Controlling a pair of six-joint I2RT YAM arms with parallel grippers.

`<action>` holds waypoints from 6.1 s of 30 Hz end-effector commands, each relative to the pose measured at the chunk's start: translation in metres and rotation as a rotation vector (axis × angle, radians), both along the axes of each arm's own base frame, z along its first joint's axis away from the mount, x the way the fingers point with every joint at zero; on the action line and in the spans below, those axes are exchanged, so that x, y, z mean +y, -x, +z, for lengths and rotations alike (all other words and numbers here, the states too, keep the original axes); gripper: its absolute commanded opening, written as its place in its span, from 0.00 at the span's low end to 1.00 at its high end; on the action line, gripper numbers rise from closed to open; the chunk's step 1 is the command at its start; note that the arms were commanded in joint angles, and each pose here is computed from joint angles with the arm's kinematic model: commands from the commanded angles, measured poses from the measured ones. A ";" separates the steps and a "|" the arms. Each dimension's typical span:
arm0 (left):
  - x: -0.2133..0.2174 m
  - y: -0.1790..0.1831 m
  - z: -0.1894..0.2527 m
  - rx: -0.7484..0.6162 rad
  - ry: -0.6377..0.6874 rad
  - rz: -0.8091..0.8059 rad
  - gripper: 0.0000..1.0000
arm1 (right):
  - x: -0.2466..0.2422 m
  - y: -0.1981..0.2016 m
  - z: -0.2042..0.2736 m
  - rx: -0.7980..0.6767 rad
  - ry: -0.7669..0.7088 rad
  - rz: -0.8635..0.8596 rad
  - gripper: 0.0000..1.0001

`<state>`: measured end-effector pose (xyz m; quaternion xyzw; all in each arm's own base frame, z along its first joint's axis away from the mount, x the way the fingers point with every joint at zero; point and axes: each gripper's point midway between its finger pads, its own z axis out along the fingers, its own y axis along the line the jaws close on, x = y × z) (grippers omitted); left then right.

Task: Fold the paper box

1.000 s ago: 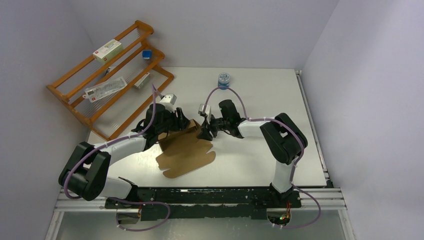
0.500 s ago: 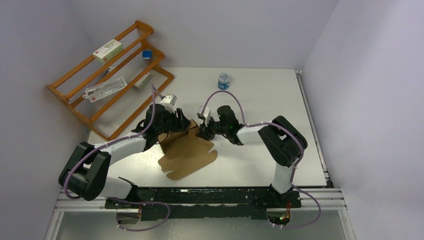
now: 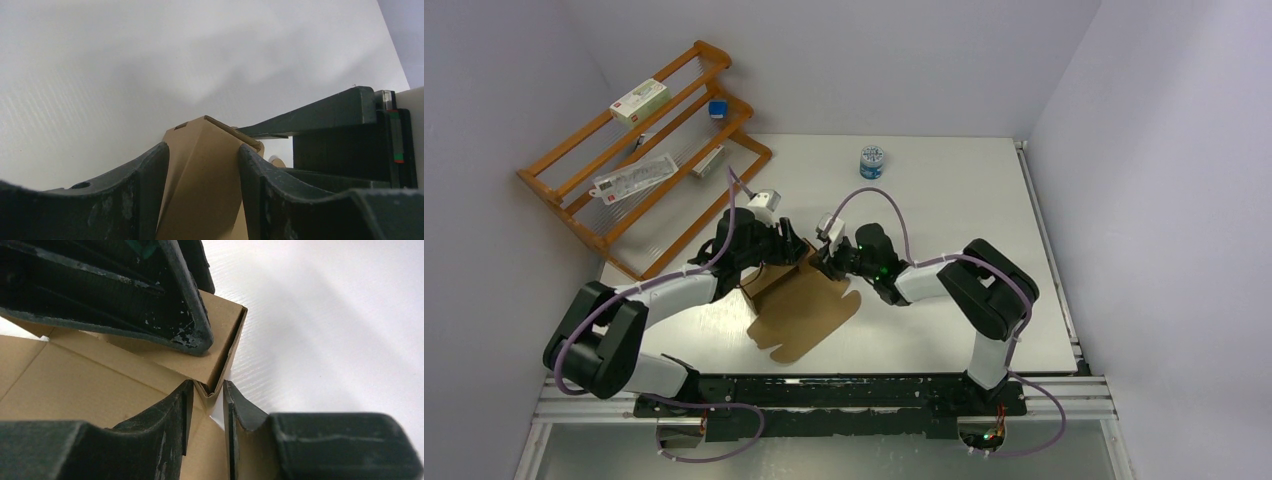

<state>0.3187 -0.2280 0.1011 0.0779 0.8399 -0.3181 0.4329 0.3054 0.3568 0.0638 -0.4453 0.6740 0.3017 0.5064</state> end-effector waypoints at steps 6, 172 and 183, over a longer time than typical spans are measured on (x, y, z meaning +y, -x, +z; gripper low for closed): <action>-0.007 0.003 -0.009 0.034 0.018 -0.038 0.57 | 0.003 -0.012 0.022 -0.113 -0.113 -0.098 0.28; 0.002 0.036 0.024 0.092 -0.335 0.054 0.70 | -0.038 -0.004 0.056 0.452 -0.357 -0.478 0.51; -0.006 0.037 0.012 0.124 -0.334 0.018 0.68 | -0.053 0.003 0.021 0.524 -0.387 -0.476 0.28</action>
